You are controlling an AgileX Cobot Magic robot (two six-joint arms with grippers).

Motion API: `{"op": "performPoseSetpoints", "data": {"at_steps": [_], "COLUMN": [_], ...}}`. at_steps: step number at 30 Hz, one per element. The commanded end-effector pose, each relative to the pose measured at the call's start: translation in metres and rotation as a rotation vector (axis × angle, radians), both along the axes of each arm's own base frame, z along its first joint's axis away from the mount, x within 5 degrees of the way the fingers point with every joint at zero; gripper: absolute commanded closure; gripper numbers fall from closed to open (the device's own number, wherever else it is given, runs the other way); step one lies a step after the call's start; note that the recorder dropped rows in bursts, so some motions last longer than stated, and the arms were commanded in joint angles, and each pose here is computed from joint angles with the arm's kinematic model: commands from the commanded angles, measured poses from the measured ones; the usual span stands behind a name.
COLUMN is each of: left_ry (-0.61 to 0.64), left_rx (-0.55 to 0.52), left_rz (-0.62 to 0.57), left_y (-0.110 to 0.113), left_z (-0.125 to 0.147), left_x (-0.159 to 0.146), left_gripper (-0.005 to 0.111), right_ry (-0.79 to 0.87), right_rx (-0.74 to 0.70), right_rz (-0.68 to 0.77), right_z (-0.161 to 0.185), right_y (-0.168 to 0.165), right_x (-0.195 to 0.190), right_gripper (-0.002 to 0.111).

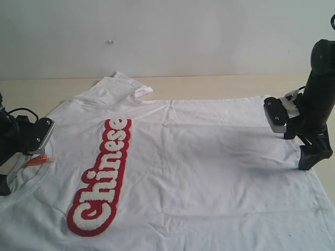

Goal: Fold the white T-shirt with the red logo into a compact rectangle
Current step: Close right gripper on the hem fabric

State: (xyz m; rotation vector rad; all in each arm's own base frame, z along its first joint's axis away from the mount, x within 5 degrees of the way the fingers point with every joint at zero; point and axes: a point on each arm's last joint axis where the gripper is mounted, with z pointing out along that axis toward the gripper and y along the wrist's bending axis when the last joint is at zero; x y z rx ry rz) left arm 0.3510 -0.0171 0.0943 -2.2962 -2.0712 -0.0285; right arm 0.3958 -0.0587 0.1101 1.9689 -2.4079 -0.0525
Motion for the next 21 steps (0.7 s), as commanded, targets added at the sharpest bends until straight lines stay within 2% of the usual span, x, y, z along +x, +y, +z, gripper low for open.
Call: {"op": "performPoseSetpoints", "data": {"at_steps": [1, 4, 9, 11, 21], "left_ry": [0.22, 0.22, 0.22, 0.22, 0.22], "left_rx": [0.007, 0.007, 0.007, 0.007, 0.007], "left_rz": [0.002, 0.002, 0.002, 0.002, 0.002], "left_y": [0.0054, 0.0054, 0.0054, 0.0054, 0.0054], "left_z": [-0.0935, -0.0935, -0.0935, -0.0935, -0.0935], "left_x": [-0.0334, -0.0334, -0.0334, -0.0334, -0.0334], "left_gripper": [0.002, 0.002, 0.002, 0.002, 0.002], "right_ry": [0.023, 0.029, 0.058, 0.072, 0.055], "right_rx": [-0.005, -0.004, -0.024, -0.042, -0.055], "right_rz": [0.005, 0.007, 0.023, 0.032, 0.044], "right_z": [-0.0099, -0.0099, -0.0097, -0.0095, -0.0096], "right_y": [-0.0025, -0.0025, -0.0044, -0.0061, -0.0073], "right_x": [-0.0006, -0.0012, -0.0038, -0.0051, -0.0035], "right_gripper": [0.026, 0.046, 0.095, 0.108, 0.108]}}
